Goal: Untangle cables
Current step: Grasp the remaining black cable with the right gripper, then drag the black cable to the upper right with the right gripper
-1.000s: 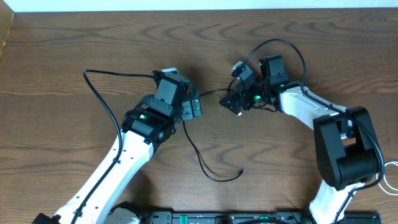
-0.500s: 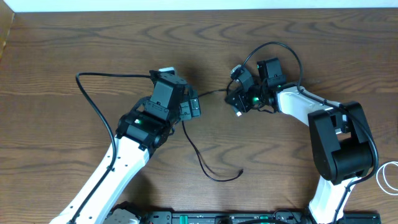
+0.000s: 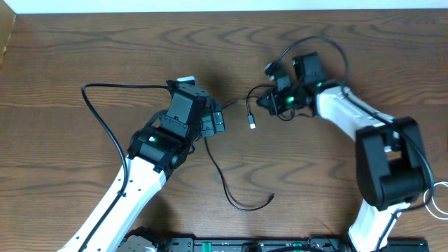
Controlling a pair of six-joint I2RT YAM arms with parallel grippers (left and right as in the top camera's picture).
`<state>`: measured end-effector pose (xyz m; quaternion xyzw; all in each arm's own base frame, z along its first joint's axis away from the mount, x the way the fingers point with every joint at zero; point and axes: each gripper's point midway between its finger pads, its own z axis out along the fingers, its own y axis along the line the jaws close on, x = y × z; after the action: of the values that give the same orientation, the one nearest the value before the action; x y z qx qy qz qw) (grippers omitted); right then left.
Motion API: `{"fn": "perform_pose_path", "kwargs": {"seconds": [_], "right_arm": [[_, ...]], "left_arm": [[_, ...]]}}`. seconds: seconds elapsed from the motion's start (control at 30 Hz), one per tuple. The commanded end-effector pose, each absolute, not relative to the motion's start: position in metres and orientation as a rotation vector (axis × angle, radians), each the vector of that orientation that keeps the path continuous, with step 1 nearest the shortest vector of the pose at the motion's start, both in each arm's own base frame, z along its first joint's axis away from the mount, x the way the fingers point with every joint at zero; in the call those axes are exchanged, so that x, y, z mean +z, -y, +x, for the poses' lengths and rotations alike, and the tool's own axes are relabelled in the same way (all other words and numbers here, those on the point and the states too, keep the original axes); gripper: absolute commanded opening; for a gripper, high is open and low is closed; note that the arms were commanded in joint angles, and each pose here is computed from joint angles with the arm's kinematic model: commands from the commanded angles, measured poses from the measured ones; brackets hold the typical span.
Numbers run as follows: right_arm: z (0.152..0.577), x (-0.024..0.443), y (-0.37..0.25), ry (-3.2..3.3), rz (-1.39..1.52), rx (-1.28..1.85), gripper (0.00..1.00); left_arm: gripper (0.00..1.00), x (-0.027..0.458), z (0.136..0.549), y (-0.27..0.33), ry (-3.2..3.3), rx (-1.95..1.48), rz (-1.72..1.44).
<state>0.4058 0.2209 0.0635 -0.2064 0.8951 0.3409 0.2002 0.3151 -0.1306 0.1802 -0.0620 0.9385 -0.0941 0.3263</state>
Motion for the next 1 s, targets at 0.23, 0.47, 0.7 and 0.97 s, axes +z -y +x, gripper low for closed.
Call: {"fn": "perform_pose_path", "kwargs": {"seconds": [0.23, 0.47, 0.7, 0.97], "right_arm": [[0.403, 0.213, -0.171, -2.516, -0.422, 0.757, 0.01], [0.385, 0.286, -0.124, -2.503, -0.308, 0.579, 0.01], [0.354, 0.341, -0.065, -2.522, -0.168, 0.346, 0.01], [0.338, 0.368, -0.046, -2.503, -0.105, 0.301, 0.01]], "left_arm": [[0.98, 0.183, 0.311, 0.128, -2.462, -0.247, -0.175], [0.98, 0.181, 0.306, 0.136, -2.489, -0.306, -0.155], [0.98, 0.181, 0.303, 0.143, -2.502, -0.359, -0.148], [0.98, 0.181, 0.300, 0.149, -2.515, -0.399, -0.132]]}}
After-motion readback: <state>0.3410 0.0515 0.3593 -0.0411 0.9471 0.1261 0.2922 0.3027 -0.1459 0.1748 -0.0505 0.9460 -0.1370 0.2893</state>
